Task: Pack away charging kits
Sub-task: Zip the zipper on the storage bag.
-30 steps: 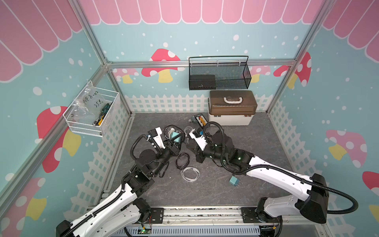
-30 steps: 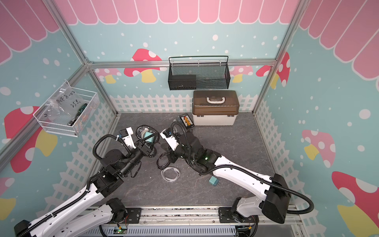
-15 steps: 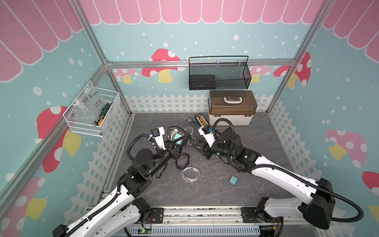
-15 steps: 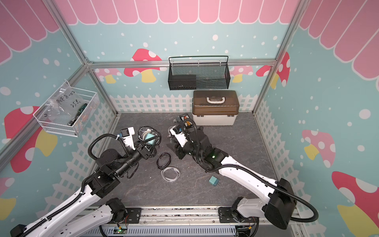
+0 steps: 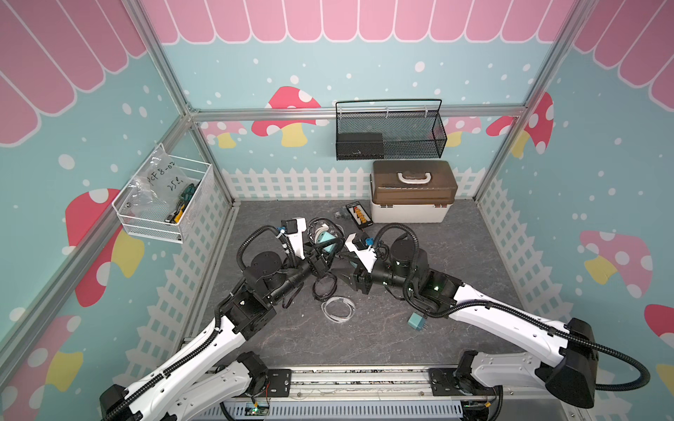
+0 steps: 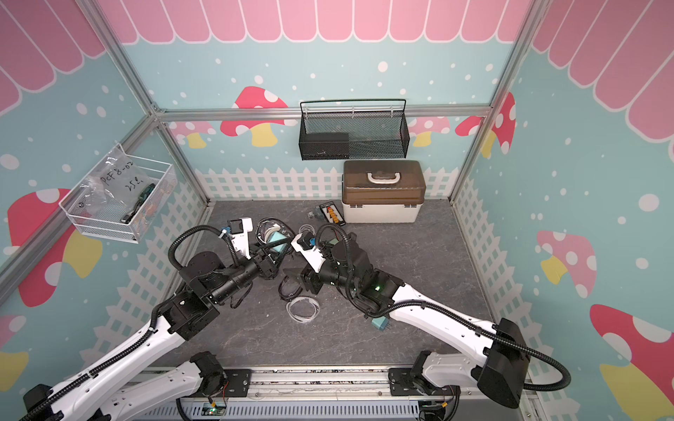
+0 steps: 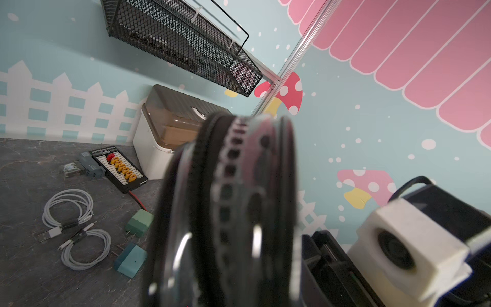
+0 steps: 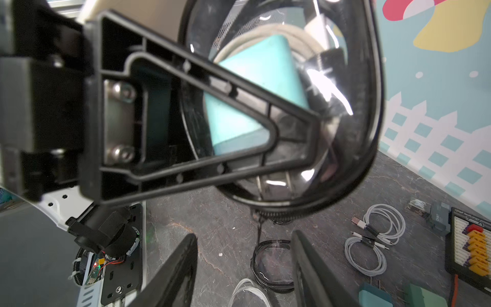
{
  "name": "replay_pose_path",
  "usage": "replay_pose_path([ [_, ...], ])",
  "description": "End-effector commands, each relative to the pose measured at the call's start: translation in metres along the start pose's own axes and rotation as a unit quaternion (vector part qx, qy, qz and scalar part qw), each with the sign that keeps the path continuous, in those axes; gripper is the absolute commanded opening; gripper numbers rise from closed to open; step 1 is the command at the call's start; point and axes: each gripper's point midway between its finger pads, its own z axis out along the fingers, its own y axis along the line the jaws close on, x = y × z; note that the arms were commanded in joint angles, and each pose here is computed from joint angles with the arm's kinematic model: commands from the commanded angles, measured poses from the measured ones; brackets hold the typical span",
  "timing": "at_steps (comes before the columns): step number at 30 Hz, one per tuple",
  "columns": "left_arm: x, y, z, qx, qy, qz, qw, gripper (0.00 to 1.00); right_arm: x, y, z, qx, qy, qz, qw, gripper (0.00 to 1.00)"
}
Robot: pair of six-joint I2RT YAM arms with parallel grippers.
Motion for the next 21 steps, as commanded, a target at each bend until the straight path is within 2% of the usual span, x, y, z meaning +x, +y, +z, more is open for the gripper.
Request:
replay_pose_path([
  [1,-0.0099,-0.0108,-0.0014,0.012,-0.005,0.017,1.000,0.00,-0.0231,-0.0003,0.0008,0.009,-0.025,0.000,1.000,0.47],
  [11,-0.0083,-0.0094,0.0018,0.010,-0.004,0.016,1.000,0.00,-0.0275,-0.0044,0.0062,0.017,-0.025,0.014,0.999,0.28],
  [21,-0.0065,-0.0042,0.0018,0.000,-0.005,0.017,1.000,0.00,-0.0304,-0.0080,0.0057,0.029,-0.029,0.020,0.999,0.00],
])
